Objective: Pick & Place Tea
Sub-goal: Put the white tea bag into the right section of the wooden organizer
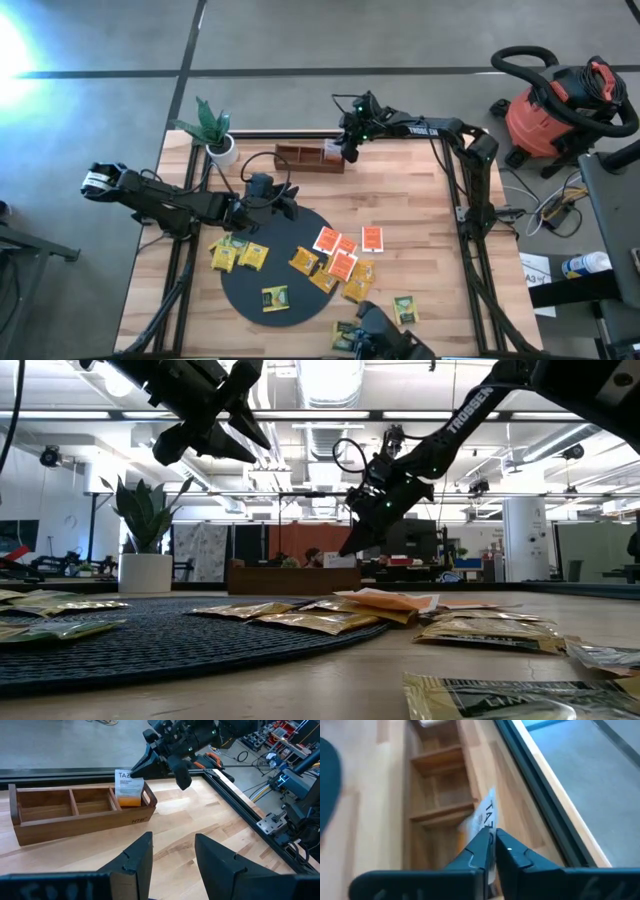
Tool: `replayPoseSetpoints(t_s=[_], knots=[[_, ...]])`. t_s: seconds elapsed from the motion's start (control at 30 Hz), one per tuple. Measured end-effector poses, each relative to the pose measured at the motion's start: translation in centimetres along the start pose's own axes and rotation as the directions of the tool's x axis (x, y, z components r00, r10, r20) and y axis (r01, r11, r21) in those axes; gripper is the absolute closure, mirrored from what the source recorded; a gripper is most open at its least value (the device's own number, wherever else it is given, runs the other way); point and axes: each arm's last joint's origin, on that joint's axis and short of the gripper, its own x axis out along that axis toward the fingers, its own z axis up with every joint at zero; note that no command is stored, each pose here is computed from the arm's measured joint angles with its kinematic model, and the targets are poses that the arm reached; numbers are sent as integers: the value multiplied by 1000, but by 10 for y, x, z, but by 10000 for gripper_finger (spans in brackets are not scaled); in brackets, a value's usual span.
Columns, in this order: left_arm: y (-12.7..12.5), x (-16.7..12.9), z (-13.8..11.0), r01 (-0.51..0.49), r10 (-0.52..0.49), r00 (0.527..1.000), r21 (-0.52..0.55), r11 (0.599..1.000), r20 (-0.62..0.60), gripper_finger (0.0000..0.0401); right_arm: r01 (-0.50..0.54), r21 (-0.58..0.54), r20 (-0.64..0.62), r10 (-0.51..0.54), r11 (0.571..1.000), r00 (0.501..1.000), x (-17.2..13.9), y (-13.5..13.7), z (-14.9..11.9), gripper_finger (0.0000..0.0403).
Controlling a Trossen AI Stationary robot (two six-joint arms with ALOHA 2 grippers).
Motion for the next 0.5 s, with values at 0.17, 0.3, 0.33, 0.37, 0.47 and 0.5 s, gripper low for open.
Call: replayPoseSetpoints(t_s=[0.17,0.3,0.33,0.37,0.47,0.5], knots=[[0,0,0,0,0,1000,0,1000,0,259,27,2,-8,-27,1000,1000,0,-1,-1,320],[0,0,0,0,0,1000,0,1000,0,259,46,1,-9,-46,999,999,-1,-1,0,279],[0,0,0,0,0,1000,0,1000,0,259,47,0,-6,-47,999,999,-2,-1,1,271],[0,0,0,0,0,1000,-1,1000,0,259,48,-2,-2,-48,999,999,-4,0,2,263],[0,0,0,0,0,1000,-6,1000,0,259,80,-10,13,-80,997,997,-12,1,8,247],[0,0,0,0,0,1000,-6,1000,0,259,105,-13,16,-105,994,994,-15,2,11,243]])
